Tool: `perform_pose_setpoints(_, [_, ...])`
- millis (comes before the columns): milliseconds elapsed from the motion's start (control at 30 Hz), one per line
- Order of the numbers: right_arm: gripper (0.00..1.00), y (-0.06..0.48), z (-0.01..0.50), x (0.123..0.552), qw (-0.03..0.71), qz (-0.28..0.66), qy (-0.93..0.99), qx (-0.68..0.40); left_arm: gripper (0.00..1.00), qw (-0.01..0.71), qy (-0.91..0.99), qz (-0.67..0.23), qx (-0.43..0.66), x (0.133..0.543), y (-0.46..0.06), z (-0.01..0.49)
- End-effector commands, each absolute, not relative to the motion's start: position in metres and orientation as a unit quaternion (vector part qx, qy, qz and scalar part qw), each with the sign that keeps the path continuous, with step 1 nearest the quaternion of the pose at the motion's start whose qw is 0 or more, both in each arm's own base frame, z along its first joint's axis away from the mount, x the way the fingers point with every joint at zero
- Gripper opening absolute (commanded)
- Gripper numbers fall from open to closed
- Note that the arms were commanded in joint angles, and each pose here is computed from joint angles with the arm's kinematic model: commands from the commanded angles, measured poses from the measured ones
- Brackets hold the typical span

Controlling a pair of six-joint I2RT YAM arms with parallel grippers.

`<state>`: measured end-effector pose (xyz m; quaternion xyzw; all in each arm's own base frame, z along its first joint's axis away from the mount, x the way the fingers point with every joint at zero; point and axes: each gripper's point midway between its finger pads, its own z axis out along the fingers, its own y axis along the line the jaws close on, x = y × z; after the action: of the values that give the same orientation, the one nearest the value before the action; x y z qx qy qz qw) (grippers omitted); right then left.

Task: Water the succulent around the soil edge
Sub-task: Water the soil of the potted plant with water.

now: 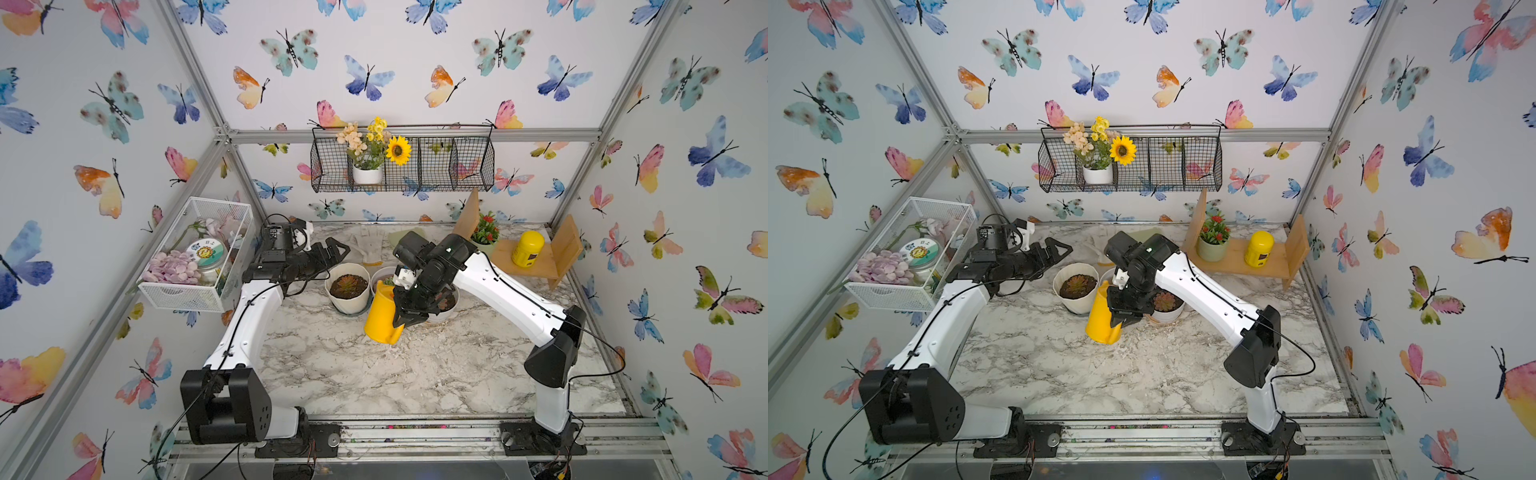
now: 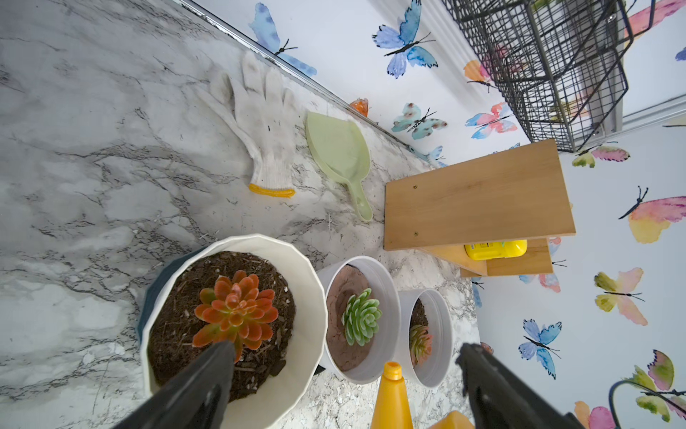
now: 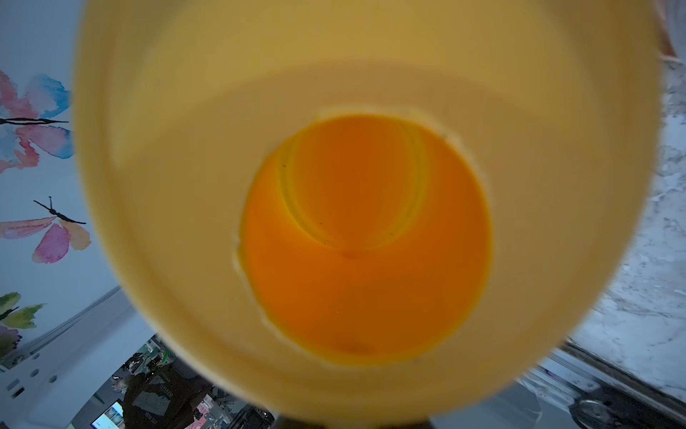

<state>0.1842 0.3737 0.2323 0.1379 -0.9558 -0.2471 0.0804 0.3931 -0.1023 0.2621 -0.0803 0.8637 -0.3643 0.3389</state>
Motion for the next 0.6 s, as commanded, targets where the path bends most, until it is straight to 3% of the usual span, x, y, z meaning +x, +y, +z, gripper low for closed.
perform_pose_setpoints(0, [0.01, 0.384, 0.236, 0.183, 0.089, -0.260, -0.952, 0.132, 0.98, 0.332, 0.861, -0.383, -0.053, 0.389, -0.110, 0.265])
perform_pose_setpoints(567, [0.01, 0.406, 0.231, 0.197, 0.097, -0.272, -0.950, 0.119, 0.99, 0.328, 0.854, -0.402, -0.036, 0.393, -0.120, 0.273])
